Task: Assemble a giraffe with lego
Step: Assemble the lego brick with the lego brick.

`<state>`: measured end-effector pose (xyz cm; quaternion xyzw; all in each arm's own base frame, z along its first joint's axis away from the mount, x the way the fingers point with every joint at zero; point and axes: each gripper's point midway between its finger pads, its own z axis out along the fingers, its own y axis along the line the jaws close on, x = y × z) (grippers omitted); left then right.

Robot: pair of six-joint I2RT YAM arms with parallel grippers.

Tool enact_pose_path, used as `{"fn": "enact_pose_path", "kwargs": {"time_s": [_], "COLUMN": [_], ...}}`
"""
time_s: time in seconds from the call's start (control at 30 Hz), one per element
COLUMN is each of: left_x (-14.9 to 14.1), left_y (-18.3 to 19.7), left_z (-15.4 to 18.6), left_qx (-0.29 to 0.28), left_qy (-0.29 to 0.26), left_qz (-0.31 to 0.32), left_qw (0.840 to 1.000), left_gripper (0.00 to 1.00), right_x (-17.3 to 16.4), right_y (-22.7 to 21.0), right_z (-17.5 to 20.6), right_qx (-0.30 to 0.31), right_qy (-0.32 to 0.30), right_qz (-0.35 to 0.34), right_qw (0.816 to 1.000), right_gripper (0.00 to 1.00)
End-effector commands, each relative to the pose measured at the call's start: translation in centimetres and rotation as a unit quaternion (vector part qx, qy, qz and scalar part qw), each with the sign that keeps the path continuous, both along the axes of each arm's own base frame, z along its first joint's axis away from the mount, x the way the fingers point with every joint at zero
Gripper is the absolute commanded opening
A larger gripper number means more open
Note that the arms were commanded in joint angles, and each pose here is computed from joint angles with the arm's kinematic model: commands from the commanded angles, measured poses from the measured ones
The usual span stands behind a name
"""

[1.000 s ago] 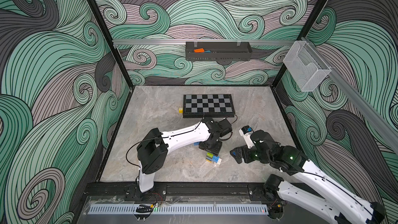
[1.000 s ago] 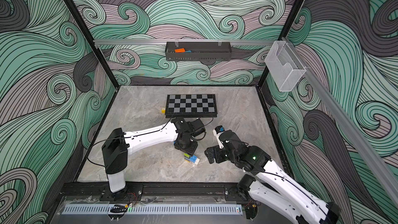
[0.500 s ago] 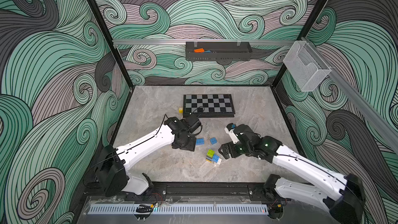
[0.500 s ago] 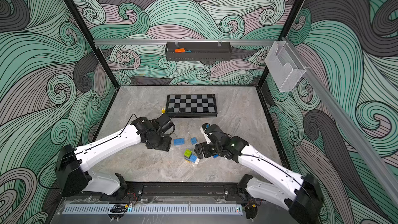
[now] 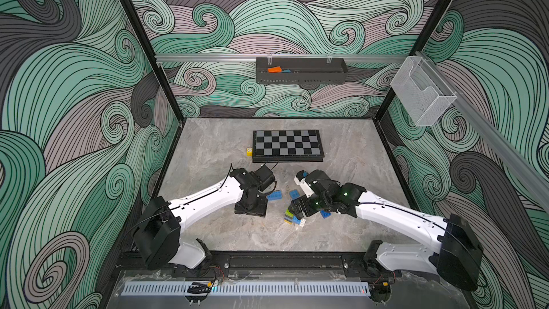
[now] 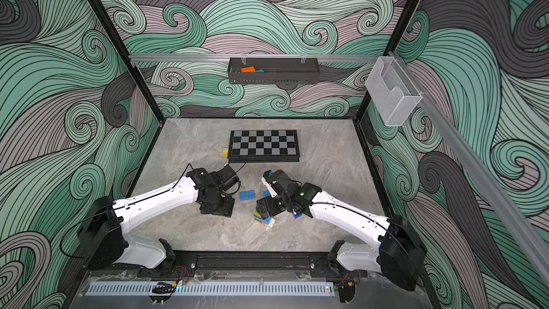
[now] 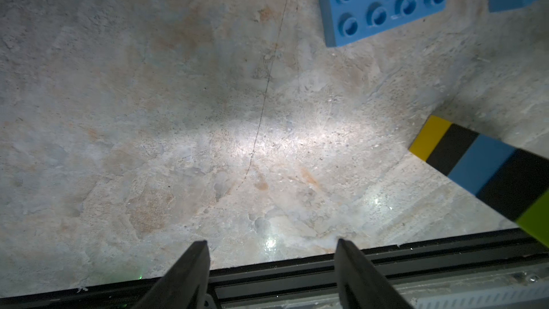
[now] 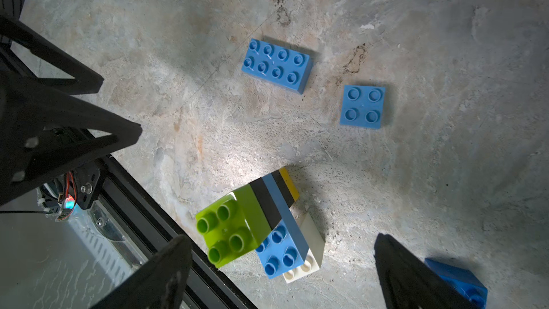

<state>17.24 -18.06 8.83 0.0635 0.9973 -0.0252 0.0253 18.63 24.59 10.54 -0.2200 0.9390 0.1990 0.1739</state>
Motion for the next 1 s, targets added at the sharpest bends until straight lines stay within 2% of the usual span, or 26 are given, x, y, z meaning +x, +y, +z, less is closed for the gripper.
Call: {"fn": "enact_pose_path", "kwargs": {"time_s": [0.0, 0.27, 0.47, 0.77, 0.97], "left_x": [0.9, 1.8, 2.2, 2.3, 2.2], "left_y": [-0.4, -1.4, -2.0, -2.0, -1.9], "left_z": [1.0, 1.5, 1.7, 1.4, 1.2], "left_qx": [-0.009, -0.016, -0.019, -0.016, -0.013], "left_qy": [-0.015, -0.018, -0.017, -0.014, -0.012], "left_qz": [-0.005, -0.018, -0.024, -0.028, -0.029], "left_qw": [1.0, 1.0, 0.999, 0.999, 0.999], "left_gripper": [0.71, 0.71, 0.71, 0.71, 0.71], "right_x": [-0.5, -0.7, -0.8, 0.5, 0.8], "right_y": [-0.6, -1.8, -2.3, -0.1, -0.4], "right_z": [-1.2, -2.9, -3.6, 0.6, -0.3], "right_qx": [-0.026, -0.065, -0.074, 0.011, -0.001], "right_qy": [0.002, 0.017, 0.02, -0.022, -0.011], "right_qz": [0.004, -0.008, -0.015, -0.019, -0.026], "right_qw": [1.0, 0.998, 0.997, 1.0, 1.0], "right_gripper": [0.99, 0.99, 0.99, 0.99, 0.99]}}
